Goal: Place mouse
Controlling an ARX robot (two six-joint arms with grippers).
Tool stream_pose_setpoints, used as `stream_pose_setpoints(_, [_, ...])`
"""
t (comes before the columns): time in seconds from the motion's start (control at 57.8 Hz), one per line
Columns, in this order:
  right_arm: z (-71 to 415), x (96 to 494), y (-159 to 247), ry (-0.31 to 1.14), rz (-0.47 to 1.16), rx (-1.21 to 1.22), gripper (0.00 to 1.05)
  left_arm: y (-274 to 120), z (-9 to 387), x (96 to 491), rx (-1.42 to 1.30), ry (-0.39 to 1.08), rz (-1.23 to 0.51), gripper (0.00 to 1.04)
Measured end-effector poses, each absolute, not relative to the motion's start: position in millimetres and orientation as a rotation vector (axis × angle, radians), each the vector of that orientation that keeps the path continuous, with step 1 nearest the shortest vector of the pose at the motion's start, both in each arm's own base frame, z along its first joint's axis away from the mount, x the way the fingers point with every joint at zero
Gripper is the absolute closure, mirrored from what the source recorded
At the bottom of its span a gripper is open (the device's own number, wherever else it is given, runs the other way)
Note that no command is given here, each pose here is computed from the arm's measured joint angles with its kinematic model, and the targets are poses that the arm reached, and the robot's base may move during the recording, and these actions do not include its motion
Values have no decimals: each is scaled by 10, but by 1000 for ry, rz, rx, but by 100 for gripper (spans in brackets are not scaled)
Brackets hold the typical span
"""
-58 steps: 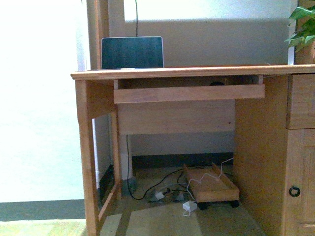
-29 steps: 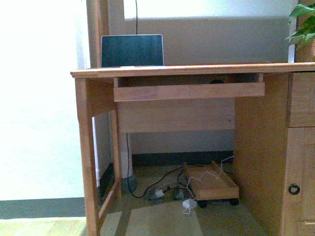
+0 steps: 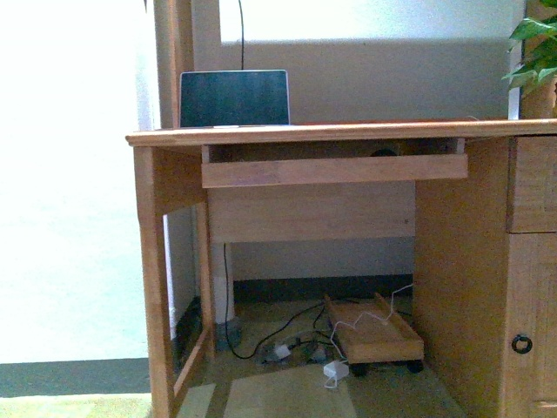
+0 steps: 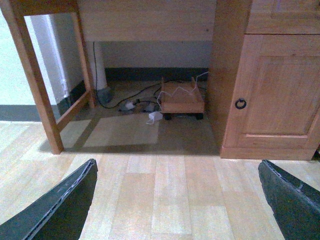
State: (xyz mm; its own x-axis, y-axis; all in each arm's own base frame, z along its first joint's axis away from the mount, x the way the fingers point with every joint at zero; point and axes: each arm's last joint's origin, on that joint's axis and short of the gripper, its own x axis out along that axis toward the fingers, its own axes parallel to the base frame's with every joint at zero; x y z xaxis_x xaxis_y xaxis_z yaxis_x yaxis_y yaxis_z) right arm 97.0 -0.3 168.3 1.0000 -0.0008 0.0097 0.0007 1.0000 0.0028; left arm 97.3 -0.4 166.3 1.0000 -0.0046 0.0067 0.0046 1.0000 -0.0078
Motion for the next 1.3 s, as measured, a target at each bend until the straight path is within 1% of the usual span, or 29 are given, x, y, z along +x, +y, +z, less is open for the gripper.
stream_pose_setpoints(1.299, [1683,970,-2,-10,0,3,7,-4,1662,973,-8,-6,-5,8])
